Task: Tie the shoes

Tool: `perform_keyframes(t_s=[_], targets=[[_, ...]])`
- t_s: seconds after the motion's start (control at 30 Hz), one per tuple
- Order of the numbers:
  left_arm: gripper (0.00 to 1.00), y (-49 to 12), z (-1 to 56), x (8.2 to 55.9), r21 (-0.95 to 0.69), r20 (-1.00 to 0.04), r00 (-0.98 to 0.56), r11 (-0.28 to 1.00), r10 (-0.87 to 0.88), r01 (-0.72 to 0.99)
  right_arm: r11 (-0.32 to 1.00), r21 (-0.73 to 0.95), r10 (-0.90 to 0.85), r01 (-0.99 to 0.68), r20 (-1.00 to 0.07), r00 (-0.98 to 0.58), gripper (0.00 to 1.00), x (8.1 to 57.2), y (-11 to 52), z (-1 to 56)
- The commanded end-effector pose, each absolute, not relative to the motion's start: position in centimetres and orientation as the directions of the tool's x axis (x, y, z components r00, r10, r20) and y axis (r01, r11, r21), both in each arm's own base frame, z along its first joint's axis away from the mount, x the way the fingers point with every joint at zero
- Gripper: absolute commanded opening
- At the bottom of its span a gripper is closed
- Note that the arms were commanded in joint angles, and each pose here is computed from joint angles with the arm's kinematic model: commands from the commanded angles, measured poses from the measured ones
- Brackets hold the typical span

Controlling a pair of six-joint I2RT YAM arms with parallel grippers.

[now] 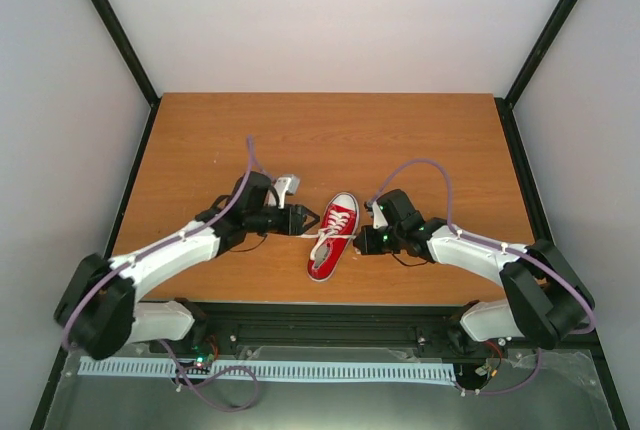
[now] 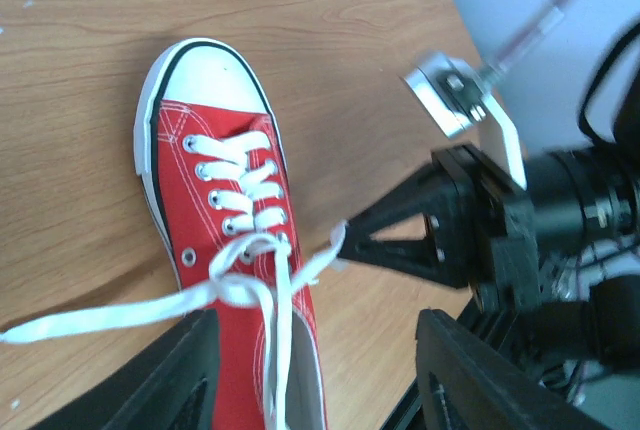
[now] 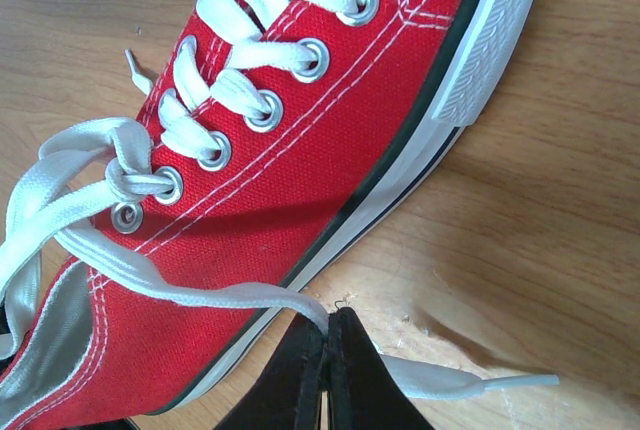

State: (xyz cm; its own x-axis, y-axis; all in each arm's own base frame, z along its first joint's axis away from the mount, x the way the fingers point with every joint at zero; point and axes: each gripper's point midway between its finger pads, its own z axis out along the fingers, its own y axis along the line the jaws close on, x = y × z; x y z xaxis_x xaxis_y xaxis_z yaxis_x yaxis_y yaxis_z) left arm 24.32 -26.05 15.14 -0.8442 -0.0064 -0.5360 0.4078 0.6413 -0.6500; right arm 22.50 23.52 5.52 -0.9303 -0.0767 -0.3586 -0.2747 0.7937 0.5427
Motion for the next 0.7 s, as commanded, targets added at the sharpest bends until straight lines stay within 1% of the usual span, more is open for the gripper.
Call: perform_keyframes(t_s=[0.0,0.1,0.23,0.33,0.47,0.67], targets=[[0.49,-27.7,13.7,26.2,-0.735,-0.409,-0.91,0.613,-0.062,0.289,0.782,0.548,-0.074,-0.298,-0.393,-0.917,0.03,22.9,23.7,6.5],[0.45,-28.6,12.5,26.8,-0.76,-0.356,-0.932,0.602,-0.066,0.247,0.78,0.55,-0.074,-0.3,-0.395,-0.916,0.03,22.8,23.7,6.6],[0.43,-28.6,11.0,27.3,-0.753,-0.325,-0.943,0.624,-0.078,0.208,0.777,0.551,-0.076,-0.304,-0.398,-0.914,0.03,22.9,23.8,6.7],[0.37,-28.4,9.9,27.6,-0.75,-0.304,-0.948,0.637,-0.091,0.179,0.775,0.554,-0.076,-0.305,-0.396,-0.915,0.03,22.9,23.8,6.6],[0.32,-28.8,9.2,27.4,-0.768,-0.271,-0.959,0.619,-0.083,0.163,0.775,0.553,-0.08,-0.305,-0.394,-0.916,0.03,22.8,23.8,6.4],[0.31,-29.2,9.2,27.3,-0.784,-0.257,-0.964,0.6,-0.076,0.161,0.78,0.545,-0.082,-0.307,-0.397,-0.914,0.03,22.7,23.6,6.3]])
